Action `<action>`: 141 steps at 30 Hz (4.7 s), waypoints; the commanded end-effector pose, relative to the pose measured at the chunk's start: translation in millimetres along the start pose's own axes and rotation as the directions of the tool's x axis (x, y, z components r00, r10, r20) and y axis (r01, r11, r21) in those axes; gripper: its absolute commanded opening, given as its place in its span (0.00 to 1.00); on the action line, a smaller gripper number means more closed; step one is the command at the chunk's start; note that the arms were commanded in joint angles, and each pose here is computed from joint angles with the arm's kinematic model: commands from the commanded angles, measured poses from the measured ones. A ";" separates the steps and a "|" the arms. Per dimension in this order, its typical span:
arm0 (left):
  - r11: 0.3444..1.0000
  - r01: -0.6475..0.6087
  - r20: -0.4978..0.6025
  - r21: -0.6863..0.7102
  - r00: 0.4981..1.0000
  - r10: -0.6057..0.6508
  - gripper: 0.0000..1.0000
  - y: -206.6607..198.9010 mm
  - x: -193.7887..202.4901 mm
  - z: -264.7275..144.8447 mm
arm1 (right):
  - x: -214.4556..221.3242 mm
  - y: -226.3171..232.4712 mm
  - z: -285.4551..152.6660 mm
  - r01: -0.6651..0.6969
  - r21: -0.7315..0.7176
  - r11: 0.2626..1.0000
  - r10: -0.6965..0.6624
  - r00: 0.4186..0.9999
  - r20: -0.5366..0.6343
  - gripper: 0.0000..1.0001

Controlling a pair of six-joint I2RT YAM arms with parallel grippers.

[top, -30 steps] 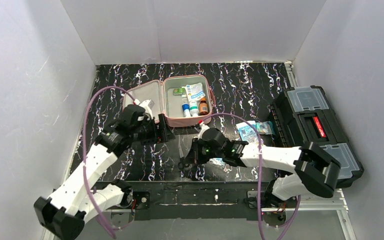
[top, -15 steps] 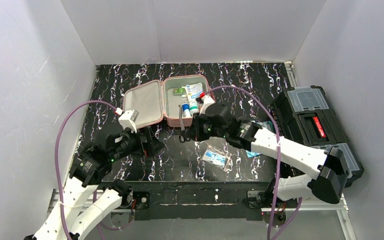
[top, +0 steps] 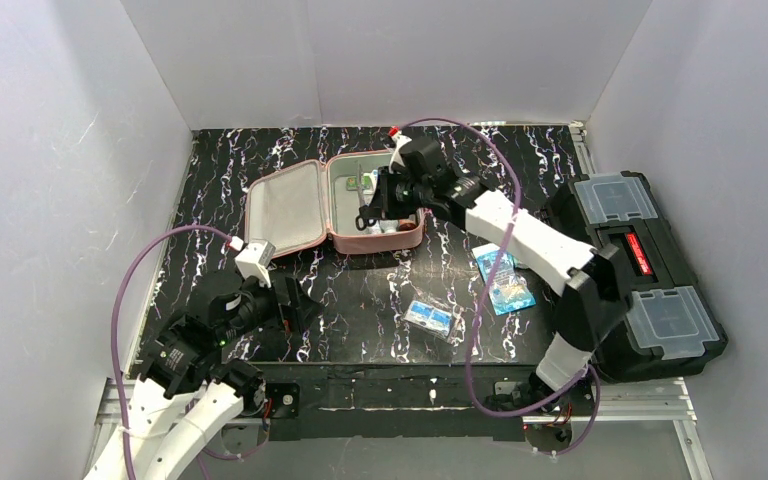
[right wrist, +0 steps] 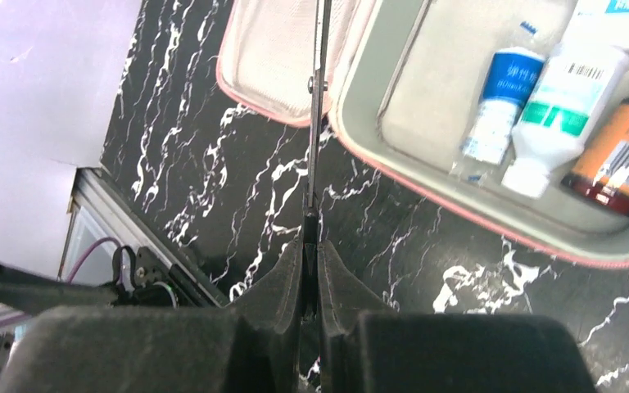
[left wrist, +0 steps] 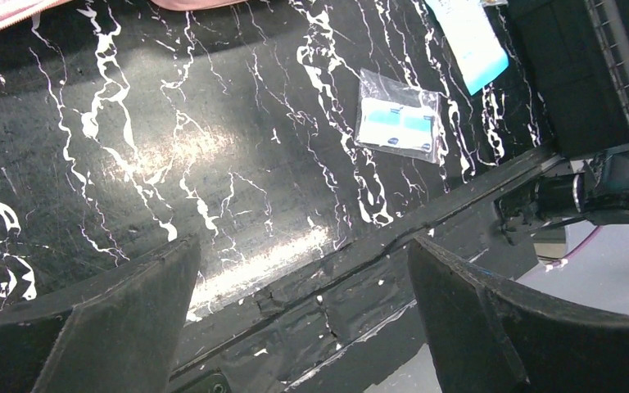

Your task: Organize the medicine kit

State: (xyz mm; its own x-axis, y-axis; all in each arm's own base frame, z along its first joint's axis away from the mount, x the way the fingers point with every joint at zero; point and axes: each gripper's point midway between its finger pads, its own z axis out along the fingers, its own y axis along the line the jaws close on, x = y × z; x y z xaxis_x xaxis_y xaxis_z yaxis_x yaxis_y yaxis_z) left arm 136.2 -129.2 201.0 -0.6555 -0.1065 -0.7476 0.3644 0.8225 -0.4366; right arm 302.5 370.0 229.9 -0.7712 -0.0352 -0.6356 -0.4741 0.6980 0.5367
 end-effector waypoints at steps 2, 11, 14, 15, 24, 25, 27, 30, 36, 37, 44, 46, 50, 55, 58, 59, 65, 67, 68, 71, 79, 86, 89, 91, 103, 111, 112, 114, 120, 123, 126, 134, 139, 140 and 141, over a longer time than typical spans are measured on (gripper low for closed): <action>0.998 -0.036 0.013 0.050 0.999 0.036 0.98 -5.5 0.1 5.6 | -36.1 2.6 15.5 0.013 -0.045 0.999 -0.013 1.000 -0.009 0.01; 0.996 -0.049 -0.001 0.071 0.999 0.049 0.98 -8.7 3.1 3.0 | -51.3 -28.8 73.3 -0.089 -0.036 0.995 0.087 0.994 -0.070 0.01; 0.996 -0.060 0.034 0.058 0.998 0.058 0.98 -6.0 -0.1 -0.3 | -49.9 -38.4 91.6 -0.123 -0.032 0.992 0.120 0.989 -0.082 0.01; 0.996 -0.064 0.046 0.054 0.997 0.062 0.98 -5.2 -1.4 -1.5 | -49.5 -40.5 96.2 -0.134 -0.031 0.991 0.131 0.987 -0.089 0.01; 0.997 -0.075 0.093 0.033 0.993 0.072 0.98 -1.2 -6.6 -7.0 | -25.6 -50.7 137.0 -0.229 -0.067 0.971 0.214 0.961 -0.177 0.01; 0.997 -0.074 0.092 0.030 0.993 0.071 0.98 -0.6 -6.8 -6.8 | -22.5 -51.5 140.4 -0.239 -0.072 0.968 0.222 0.957 -0.188 0.01; 0.997 -0.071 0.090 0.027 0.994 0.068 0.98 0.1 -6.6 -6.2 | -18.0 -51.0 145.6 -0.255 -0.087 0.963 0.233 0.950 -0.208 0.01; 0.997 -0.067 0.091 0.024 0.994 0.065 0.98 0.9 -7.2 -6.0 | -11.0 -48.8 150.6 -0.275 -0.113 0.955 0.243 0.940 -0.238 0.01; 0.998 -0.064 0.090 0.025 0.994 0.061 0.98 1.1 -7.2 -5.4 | -6.1 -51.3 149.9 -0.276 -0.106 0.955 0.244 0.939 -0.244 0.27; 0.998 -0.063 0.091 0.025 0.994 0.061 0.98 1.1 -7.2 -5.4 | -8.5 -50.8 147.8 -0.270 -0.105 0.957 0.240 0.942 -0.234 0.33; 0.998 -0.062 0.087 0.021 0.994 0.060 0.98 1.8 -7.0 -4.7 | -36.6 -40.3 121.8 -0.201 -0.096 0.975 0.185 0.971 -0.152 0.51; 0.998 -0.062 0.088 0.019 0.994 0.060 0.98 2.2 -7.0 -4.5 | -43.2 -37.4 112.1 -0.178 -0.088 0.980 0.166 0.977 -0.132 0.53; 0.998 -0.060 0.088 0.016 0.994 0.058 0.98 2.9 -6.9 -4.3 | -52.6 -36.3 91.2 -0.126 -0.049 0.991 0.121 0.988 -0.094 0.54; 0.998 -0.053 0.088 0.013 0.995 0.052 0.98 3.4 -6.8 -4.4 | -53.2 -40.8 56.8 -0.067 0.021 0.998 0.068 0.996 -0.050 0.57; 0.999 -0.034 0.075 0.016 0.997 0.033 0.98 2.3 -5.1 -4.3 | -47.6 -51.7 36.3 -0.037 0.090 0.995 0.039 0.999 -0.021 0.61; 1.000 -0.026 0.069 0.014 0.997 0.025 0.98 2.1 -4.5 -4.4 | -45.4 -56.6 28.9 -0.028 0.117 0.993 0.029 1.000 -0.009 0.62; 1.000 -0.012 0.043 0.010 0.999 0.012 0.98 2.0 -2.2 -2.6 | -42.9 -79.8 -9.1 0.012 0.239 0.971 -0.027 0.998 0.058 0.69; 1.000 -0.012 0.041 0.011 0.999 0.012 0.98 2.0 -2.0 -2.3 | -41.5 -89.1 -16.0 0.026 0.271 0.962 -0.041 0.998 0.050 0.70; 1.000 -0.011 0.040 0.010 0.999 0.011 0.98 2.2 -1.8 -2.1 | -40.9 -94.5 -18.7 0.029 0.289 0.957 -0.044 0.998 0.043 0.70; 1.000 -0.010 0.039 0.010 0.999 0.010 1.00 2.1 -1.5 -1.9 | -38.0 -114.8 -23.8 0.043 0.365 0.930 -0.052 0.999 0.015 0.70; 1.000 -0.008 0.034 0.009 0.999 0.008 0.99 2.5 -1.0 -0.8 | -44.1 -155.8 -17.6 0.076 0.444 0.893 -0.066 0.997 -0.039 0.70; 1.000 -0.009 0.036 0.005 0.999 0.009 1.00 3.3 -0.9 -0.9 | -56.9 -165.7 7.4 0.085 0.433 0.897 -0.054 0.995 -0.083 0.69; 1.000 -0.009 0.038 0.003 0.999 0.009 1.00 3.7 -1.0 -1.0 | -58.4 -174.3 19.4 0.077 0.446 0.892 -0.037 0.995 -0.097 0.68; 1.000 -0.009 0.039 0.003 0.999 0.009 1.00 3.7 -1.3 -1.0 | -57.2 -180.1 26.4 0.068 0.457 0.887 -0.022 0.994 -0.106 0.68; 1.000 -0.010 0.042 0.001 0.999 0.010 0.99 4.0 -1.7 -1.3 | -52.1 -206.6 53.4 0.012 0.511 0.859 0.044 0.994 -0.097 0.57; 1.000 -0.010 0.044 -0.001 0.999 0.010 0.99 4.5 -1.7 -1.4 | -42.8 -214.8 60.4 -0.008 0.531 0.847 0.073 0.992 -0.101 0.40; 1.000 -0.010 0.044 0.000 0.999 0.010 1.00 4.4 -1.7 -1.5 | -42.0 -215.3 61.0 -0.011 0.531 0.847 0.077 0.992 -0.102 0.38; 1.000 -0.008 0.043 -0.001 0.999 0.008 1.00 4.4 -1.6 -1.4 | -39.2 -216.7 62.6 -0.016 0.534 0.845 0.086 0.991 -0.106 0.34; 1.000 -0.008 0.044 -0.002 0.999 0.008 1.00 4.5 -1.8 -1.5 | -31.9 -218.6 62.5 -0.048 0.543 0.839 0.120 0.988 -0.097 0.14; 1.000 -0.008 0.043 -0.002 0.999 0.008 0.99 4.5 -1.6 -1.5 | -25.8 -217.7 60.4 -0.078 0.546 0.834 0.150 0.985 -0.090 0.05; 1.000 -0.008 0.045 -0.001 0.999 0.008 0.99 4.4 -1.7 -1.8 | -18.2 -214.1 55.7 -0.124 0.545 0.829 0.192 0.979 -0.070 0.01; 1.000 -0.006 0.041 -0.001 0.999 0.006 1.00 4.4 -1.4 -1.3 | -1.0 -211.1 33.1 -0.290 0.574 0.766 0.318 0.947 0.054 0.01; 1.000 -0.004 0.038 0.007 0.999 0.004 0.99 2.9 -0.6 -1.7 | 11.9 -200.8 21.7 -0.454 0.536 0.712 0.443 0.882 0.160 0.01; 1.000 -0.004 0.039 0.008 0.999 0.004 0.99 2.7 -0.7 -1.9 | 14.7 -198.5 19.9 -0.483 0.527 0.700 0.465 0.867 0.178 0.01; 1.000 -0.004 0.040 0.009 0.999 0.004 1.00 2.6 -0.7 -2.1 | 17.8 -196.7 17.4 -0.512 0.521 0.683 0.486 0.851 0.199 0.01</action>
State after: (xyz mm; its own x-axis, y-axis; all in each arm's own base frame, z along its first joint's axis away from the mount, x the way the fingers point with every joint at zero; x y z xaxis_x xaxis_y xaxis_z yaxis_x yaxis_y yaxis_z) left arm 138.0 -126.7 201.7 -0.6214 -0.1265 -0.7732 0.3760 0.8177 -0.4359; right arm 407.5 242.7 87.3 -0.8580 0.2453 -0.4513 0.1223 0.9509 0.2842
